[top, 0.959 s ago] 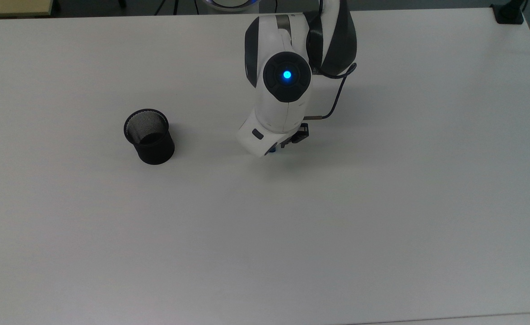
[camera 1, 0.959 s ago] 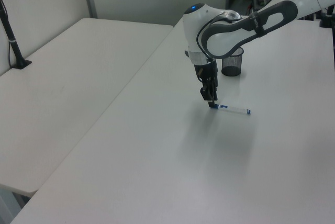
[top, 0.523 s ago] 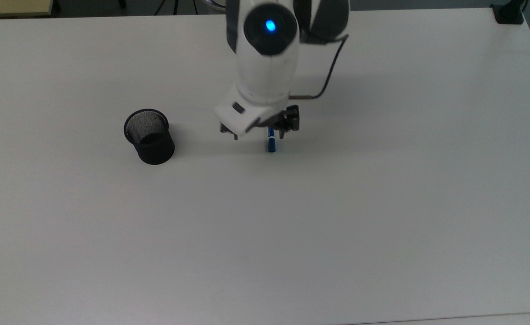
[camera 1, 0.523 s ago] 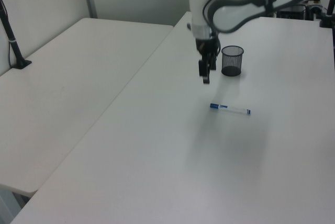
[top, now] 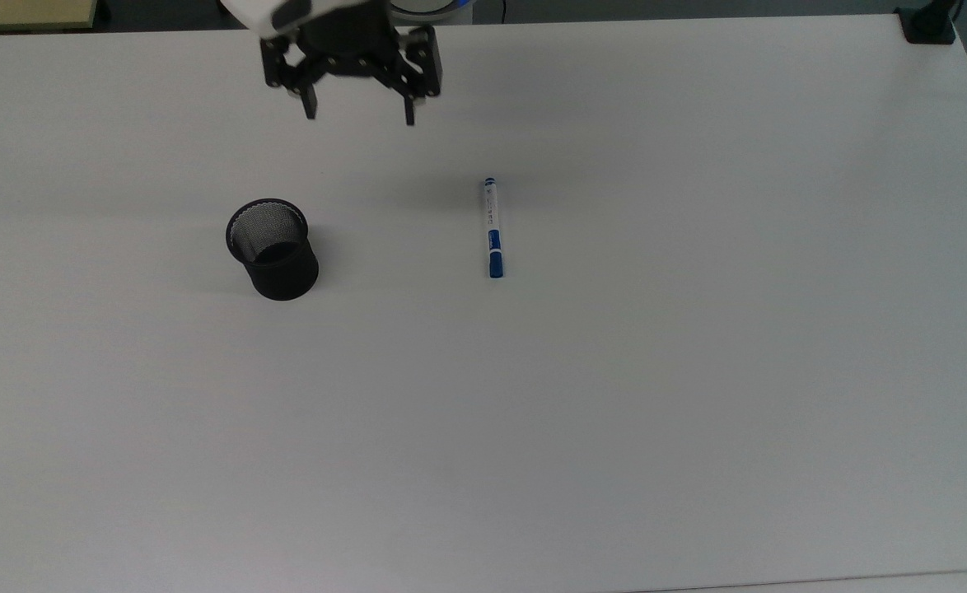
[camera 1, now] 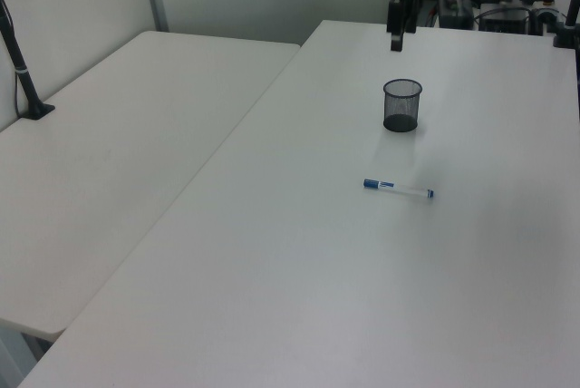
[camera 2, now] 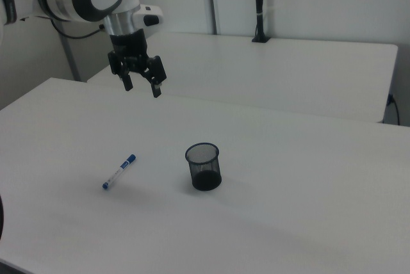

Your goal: Remove the marker

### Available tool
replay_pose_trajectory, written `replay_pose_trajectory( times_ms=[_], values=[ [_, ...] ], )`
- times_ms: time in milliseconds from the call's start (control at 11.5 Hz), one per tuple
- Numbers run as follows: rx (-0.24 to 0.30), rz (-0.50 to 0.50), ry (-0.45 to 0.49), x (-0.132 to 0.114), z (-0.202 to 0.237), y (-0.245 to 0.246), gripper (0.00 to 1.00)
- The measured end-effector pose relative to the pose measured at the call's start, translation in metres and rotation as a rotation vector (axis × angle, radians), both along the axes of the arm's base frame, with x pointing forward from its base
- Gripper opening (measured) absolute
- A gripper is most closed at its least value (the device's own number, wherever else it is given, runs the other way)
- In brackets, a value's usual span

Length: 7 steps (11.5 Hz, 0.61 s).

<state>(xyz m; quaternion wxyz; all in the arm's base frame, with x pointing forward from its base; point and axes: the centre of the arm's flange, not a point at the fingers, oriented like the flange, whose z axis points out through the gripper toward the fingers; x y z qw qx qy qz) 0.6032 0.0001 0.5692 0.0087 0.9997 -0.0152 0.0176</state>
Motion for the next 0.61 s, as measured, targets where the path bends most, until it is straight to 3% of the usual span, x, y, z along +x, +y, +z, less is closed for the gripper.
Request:
replay_pose_trajectory(
  times_ms=[174, 610],
  values=[
    [0.009, -0.028, -0.009, -0.012, 0.012, -0.02, 1.0],
    [0.01, -0.046, 0.017, -0.016, 0.007, -0.03, 1.0]
  ],
)
